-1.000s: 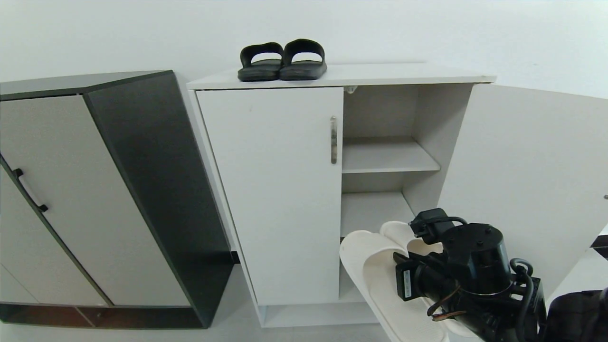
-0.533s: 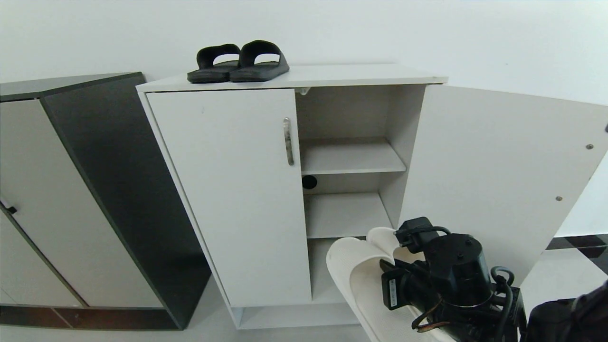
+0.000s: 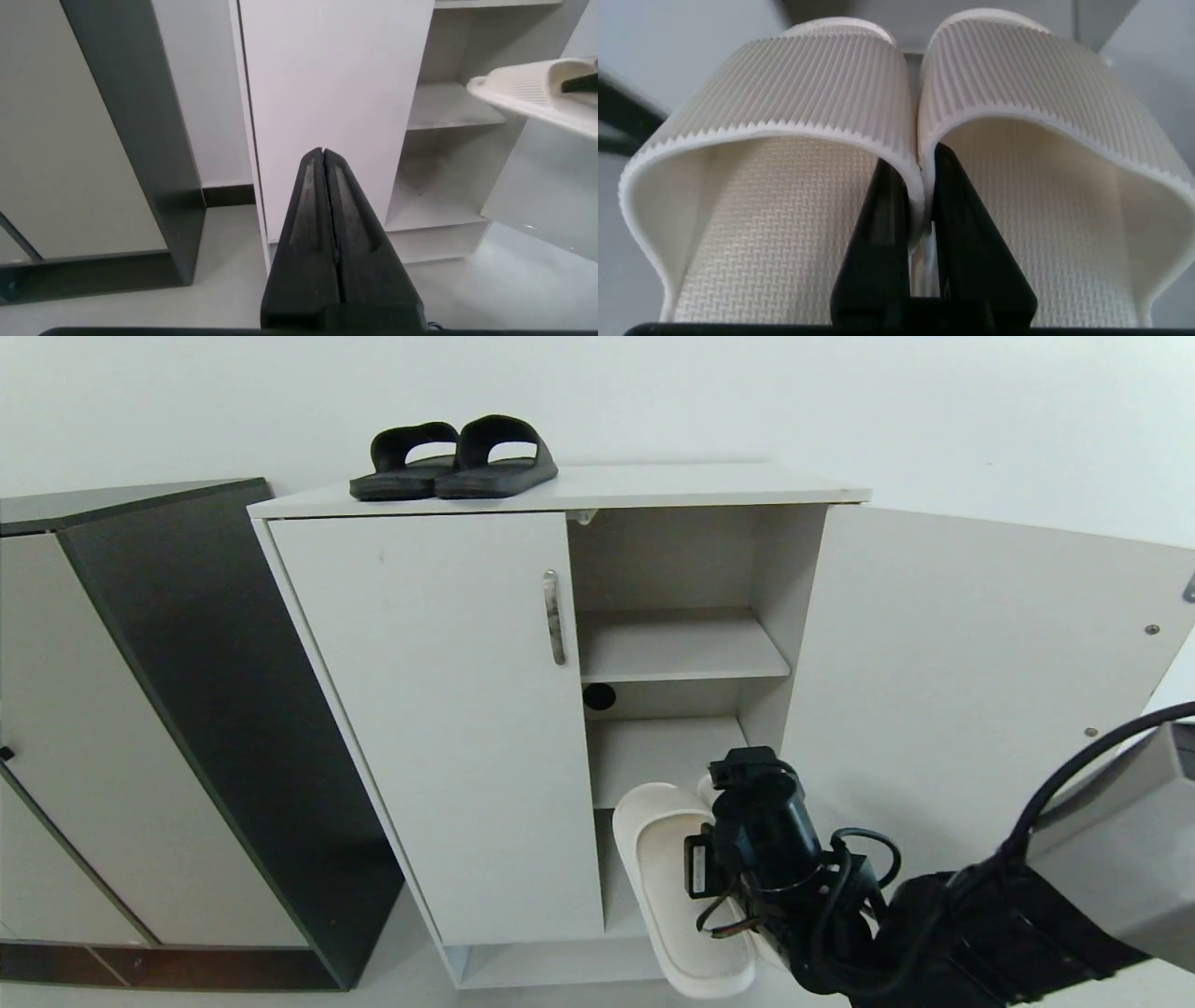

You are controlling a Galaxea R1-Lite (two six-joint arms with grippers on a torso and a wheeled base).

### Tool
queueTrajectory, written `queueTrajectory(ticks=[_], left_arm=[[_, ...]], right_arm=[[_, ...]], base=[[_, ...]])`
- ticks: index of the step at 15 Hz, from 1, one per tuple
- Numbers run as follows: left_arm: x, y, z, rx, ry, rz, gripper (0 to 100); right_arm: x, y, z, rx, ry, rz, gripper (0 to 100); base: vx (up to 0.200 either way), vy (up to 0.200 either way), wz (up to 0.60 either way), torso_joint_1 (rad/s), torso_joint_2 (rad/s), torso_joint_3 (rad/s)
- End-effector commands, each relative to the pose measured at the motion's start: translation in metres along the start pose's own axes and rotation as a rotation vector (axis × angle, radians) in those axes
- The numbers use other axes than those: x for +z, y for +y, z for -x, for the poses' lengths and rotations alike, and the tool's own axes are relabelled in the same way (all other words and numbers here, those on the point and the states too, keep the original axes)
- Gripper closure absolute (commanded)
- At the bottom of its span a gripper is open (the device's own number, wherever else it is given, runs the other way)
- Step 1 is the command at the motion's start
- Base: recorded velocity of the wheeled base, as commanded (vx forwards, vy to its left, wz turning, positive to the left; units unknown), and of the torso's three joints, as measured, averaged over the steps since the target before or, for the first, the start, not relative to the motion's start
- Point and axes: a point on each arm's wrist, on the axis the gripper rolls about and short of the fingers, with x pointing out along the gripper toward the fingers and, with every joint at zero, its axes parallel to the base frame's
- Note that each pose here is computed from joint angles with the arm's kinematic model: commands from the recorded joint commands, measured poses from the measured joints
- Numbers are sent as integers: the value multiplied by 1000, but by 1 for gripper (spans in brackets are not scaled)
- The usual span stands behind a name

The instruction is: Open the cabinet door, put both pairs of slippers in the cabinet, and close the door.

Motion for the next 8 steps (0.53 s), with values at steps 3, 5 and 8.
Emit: queueTrajectory(ticks=[3,5,8], left_arm=[[0,0,0,1,2,0,100],[0,0,0,1,2,2,100],[0,0,0,1,4,2,100]], right_arm=[[-20,11,-22,-29,35,28,100],[-22,13,-23,-31,35,32,100],[-30,13,-28,-40,51,44,100]], base=[[0,0,0,0,0,0],[0,0,0,0,0,0],[0,0,0,0,0,0]])
